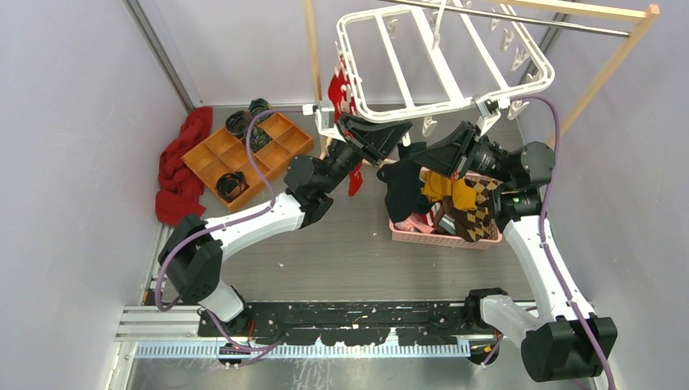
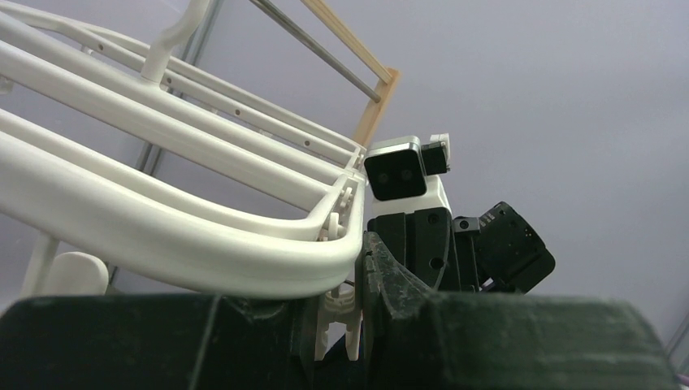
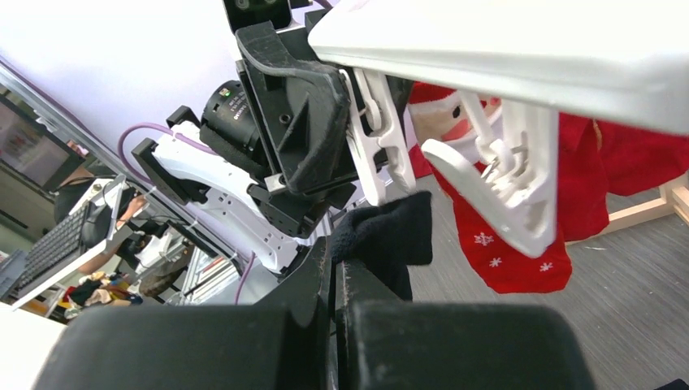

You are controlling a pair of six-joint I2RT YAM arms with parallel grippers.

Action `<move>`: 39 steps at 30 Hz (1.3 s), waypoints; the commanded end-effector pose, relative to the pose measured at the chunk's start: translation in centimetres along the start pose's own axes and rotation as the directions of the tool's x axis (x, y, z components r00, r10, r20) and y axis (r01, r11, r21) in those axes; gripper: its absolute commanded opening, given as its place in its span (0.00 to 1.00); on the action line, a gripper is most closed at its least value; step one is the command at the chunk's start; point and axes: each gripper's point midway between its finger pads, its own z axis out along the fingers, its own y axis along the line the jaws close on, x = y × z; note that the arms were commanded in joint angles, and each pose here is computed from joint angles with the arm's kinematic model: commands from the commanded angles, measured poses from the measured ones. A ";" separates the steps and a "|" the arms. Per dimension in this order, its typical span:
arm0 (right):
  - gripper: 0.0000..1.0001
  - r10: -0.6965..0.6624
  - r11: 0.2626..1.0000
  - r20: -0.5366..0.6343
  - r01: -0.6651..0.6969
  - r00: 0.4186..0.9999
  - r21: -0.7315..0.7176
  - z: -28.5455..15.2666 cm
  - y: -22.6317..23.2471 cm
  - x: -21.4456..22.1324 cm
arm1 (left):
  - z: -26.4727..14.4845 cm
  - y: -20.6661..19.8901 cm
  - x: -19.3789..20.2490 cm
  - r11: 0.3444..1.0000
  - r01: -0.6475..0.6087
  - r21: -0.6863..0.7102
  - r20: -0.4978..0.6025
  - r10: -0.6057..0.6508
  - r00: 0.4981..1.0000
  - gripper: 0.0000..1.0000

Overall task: Clip the socks to the hanger
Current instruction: Clamp the sock onto the hanger.

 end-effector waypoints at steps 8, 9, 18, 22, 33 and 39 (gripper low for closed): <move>0.01 -0.016 1.000 -0.089 0.016 0.996 -0.002 -0.6 0.0 1.5 | 0.8 -2.2 -3.7 0.994 -0.041 0.102 0.104 0.031 0.994 0.04; 0.01 -0.097 0.995 -0.118 0.099 0.988 0.012 -0.9 -0.4 2.1 | 0.8 -2.2 -3.8 0.994 -0.041 0.103 0.105 0.030 0.994 0.04; 0.01 -0.512 0.856 -0.319 0.506 0.797 -0.108 -4.4 1.4 6.9 | 1.1 -2.5 -3.7 0.992 -0.028 0.125 0.097 0.015 0.995 0.04; 0.01 -0.677 0.732 -0.289 0.659 0.676 -0.173 -4.6 1.0 7.2 | 1.1 -2.7 -3.6 0.990 -0.024 0.136 0.092 0.011 0.996 0.04; 0.01 -0.899 0.357 -0.344 0.908 0.272 -0.218 -5.7 -1.1 5.4 | 1.2 -2.5 -3.3 0.990 -0.011 0.137 0.086 -0.001 0.996 0.03; 0.01 -0.923 0.280 -0.330 0.934 0.198 -0.222 -5.6 -0.7 4.3 | 1.4 -2.3 -3.2 0.991 0.001 0.135 0.088 -0.013 0.996 0.03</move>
